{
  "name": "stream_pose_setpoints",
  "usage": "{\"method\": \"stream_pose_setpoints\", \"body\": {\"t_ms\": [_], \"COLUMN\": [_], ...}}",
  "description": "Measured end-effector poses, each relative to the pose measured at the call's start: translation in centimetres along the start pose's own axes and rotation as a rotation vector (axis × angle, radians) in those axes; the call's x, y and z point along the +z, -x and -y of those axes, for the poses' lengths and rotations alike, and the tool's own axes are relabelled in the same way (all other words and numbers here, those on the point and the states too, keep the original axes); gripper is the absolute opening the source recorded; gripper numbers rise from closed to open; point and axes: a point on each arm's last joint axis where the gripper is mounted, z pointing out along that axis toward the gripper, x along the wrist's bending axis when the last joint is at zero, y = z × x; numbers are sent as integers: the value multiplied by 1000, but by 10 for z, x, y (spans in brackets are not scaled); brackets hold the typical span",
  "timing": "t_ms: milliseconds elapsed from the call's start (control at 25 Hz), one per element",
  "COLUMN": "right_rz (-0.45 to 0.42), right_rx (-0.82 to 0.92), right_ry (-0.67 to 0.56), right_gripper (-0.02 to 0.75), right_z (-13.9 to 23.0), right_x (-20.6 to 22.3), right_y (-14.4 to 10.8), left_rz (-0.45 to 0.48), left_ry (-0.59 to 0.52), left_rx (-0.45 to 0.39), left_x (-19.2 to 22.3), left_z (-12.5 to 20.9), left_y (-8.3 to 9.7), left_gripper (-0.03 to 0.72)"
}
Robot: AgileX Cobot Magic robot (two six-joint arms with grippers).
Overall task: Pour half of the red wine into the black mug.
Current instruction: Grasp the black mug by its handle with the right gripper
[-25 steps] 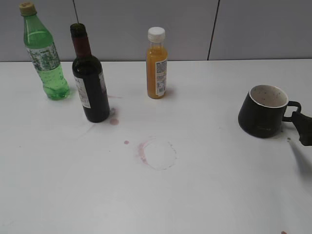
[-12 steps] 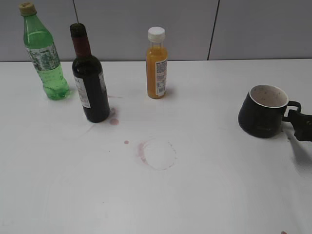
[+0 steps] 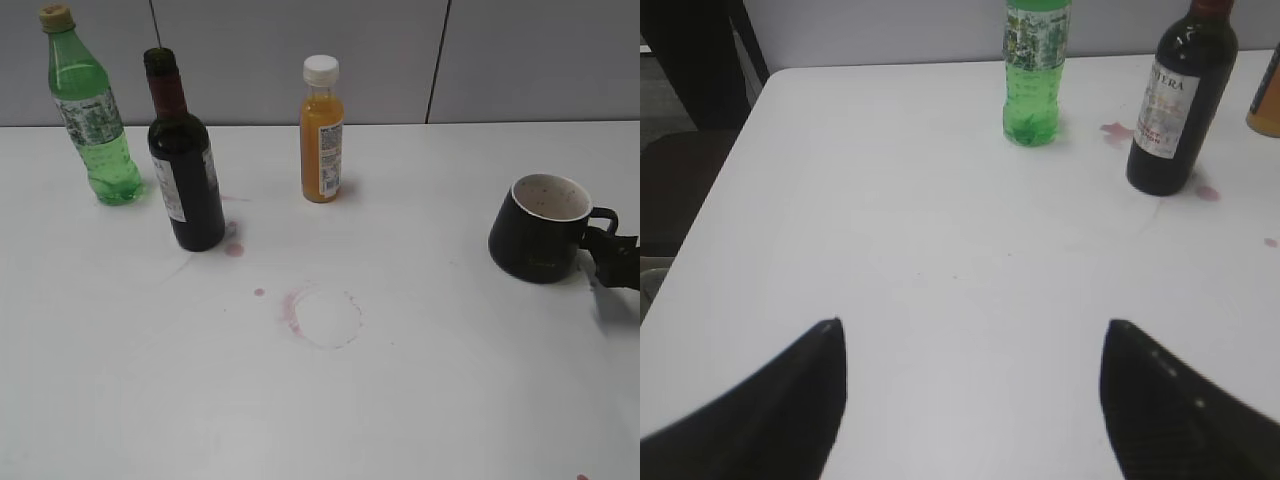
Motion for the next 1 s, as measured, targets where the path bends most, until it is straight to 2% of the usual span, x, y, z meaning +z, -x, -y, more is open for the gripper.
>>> {"method": "stream_pose_setpoints", "body": {"t_ms": [800,1000], "right_rz": [-29,-44], "right_rx": [-1,0], "right_ry": [38,49], "right_gripper": [658,633], "right_z": [3,6], "right_x": [33,39], "right_y": [9,9], "left_rz": [0,0], "left_ry": [0,0], "left_rx": [0,0], "left_x": [0,0], "left_z": [0,0], "left_y": [0,0], "left_gripper": [590,590]}}
